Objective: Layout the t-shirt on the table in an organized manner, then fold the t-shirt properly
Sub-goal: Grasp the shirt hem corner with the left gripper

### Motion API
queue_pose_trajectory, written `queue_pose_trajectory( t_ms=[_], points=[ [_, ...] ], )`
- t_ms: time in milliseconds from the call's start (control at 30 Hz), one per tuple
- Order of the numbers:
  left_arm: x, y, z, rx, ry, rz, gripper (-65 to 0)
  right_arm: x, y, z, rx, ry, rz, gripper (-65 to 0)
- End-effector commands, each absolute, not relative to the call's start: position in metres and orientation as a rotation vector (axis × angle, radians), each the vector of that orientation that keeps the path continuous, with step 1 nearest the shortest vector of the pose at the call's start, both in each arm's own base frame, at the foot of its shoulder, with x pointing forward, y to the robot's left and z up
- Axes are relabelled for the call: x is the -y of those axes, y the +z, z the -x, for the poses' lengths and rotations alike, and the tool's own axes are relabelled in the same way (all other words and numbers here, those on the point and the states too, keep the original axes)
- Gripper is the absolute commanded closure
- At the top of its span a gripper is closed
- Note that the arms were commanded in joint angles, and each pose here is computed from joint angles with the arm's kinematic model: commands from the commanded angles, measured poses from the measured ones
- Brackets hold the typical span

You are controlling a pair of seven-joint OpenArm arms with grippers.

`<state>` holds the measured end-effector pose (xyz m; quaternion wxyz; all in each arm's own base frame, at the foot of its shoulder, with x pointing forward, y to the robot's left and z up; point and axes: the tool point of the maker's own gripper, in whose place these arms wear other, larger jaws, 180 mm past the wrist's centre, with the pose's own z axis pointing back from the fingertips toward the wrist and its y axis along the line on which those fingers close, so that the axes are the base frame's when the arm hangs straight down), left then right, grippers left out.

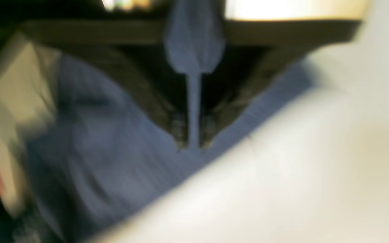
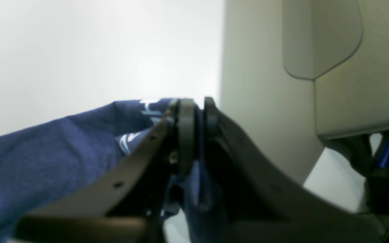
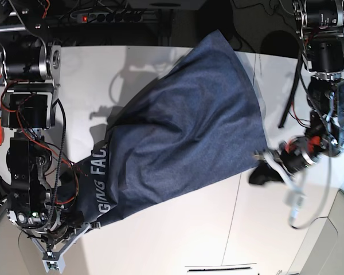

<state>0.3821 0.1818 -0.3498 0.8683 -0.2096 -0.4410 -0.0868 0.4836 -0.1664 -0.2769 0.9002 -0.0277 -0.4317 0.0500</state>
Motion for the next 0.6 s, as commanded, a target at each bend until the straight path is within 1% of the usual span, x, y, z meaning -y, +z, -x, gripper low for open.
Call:
queue_pose_trajectory(
  t_ms=[0, 67, 100, 167, 233, 300, 400, 500, 567],
  points=[
    [-0.203, -0.342, -0.389, 0.952, -0.157, 0.375, -17.9, 0.169, -0.250, -0.496, 0.969, 0.102, 0.067, 0.0],
    [-0.236, -0.345, -0.394, 0.966, -0.085, 0.258, -25.1, 0.169, -0.250, -0.496, 0.967, 0.102, 0.068, 0.0],
    [-0.251, -0.350, -0.394, 0.958, -0.060, 0.208, -26.5, 0.169, -0.250, -0.496, 0.966, 0.102, 0.068, 0.0],
    [-0.274, -0.362, -0.392, 0.946, 0.002, 0.163, -26.7, 0.169, -0.250, -0.496, 0.966, 0.102, 0.068, 0.0],
    [-0.289, -0.382, -0.389, 0.901, 0.073, 0.159, -26.7, 0.169, -0.250, -0.496, 0.966, 0.102, 0.067, 0.0],
    [-0.294, -0.406, -0.386, 0.838, 0.142, 0.196, -26.7, 0.169, -0.250, -0.496, 0.966, 0.102, 0.067, 0.0],
    [-0.283, -0.427, -0.385, 0.792, 0.228, 0.351, -26.7, 0.169, -0.250, -0.496, 0.965, 0.102, 0.067, 0.0],
    [-0.270, -0.434, -0.389, 0.784, 0.296, 0.489, -26.7, 0.169, -0.250, -0.496, 0.965, 0.102, 0.068, 0.0],
    [-0.261, -0.433, -0.394, 0.780, 0.311, 0.543, -26.7, 0.169, -0.250, -0.496, 0.965, 0.102, 0.068, 0.0]
  ],
)
